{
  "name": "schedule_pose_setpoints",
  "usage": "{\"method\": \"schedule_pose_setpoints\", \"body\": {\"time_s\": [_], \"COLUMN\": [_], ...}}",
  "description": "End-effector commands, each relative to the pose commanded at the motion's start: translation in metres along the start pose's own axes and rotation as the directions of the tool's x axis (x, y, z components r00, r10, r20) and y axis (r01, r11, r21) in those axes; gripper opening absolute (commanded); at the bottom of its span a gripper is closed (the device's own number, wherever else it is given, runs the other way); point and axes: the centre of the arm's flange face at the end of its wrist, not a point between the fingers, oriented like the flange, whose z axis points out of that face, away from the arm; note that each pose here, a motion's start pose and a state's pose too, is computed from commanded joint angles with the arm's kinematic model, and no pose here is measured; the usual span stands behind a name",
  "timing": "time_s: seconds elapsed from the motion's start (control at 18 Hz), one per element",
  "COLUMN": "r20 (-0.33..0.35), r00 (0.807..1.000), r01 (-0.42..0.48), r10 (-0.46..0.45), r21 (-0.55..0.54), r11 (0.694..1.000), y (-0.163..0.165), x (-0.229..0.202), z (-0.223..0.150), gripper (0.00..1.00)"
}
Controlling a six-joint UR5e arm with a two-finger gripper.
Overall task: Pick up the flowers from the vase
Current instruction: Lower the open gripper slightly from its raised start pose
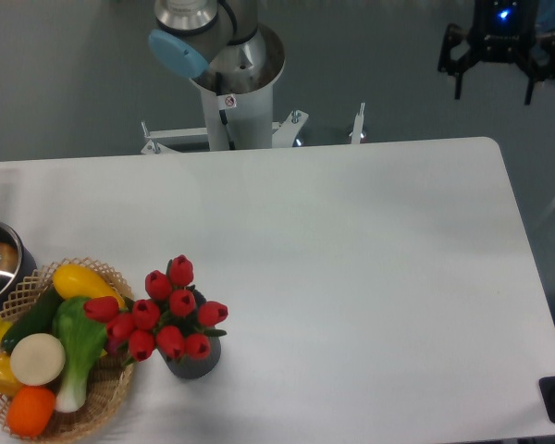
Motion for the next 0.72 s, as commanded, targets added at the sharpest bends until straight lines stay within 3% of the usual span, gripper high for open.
{"method": "schedule_pose_setpoints", "body": {"time_s": [0.33,0.56,0.72], "r20": [0.0,-0.032,-0.003], "r00": [1.0,0.999,1.0], "r01": [0.0,0.004,-0.028], "r10": [0.0,-0.004,0.028], "r21": [0.0,-0.006,0.008], "r11": [1.0,1.0,1.0], "y": [-0.001,0.003,-0.007], "x": [0.002,0.009,0.017], "z": [0.0,0.018,0.034], "gripper": [1.0,1.0,1.0]}}
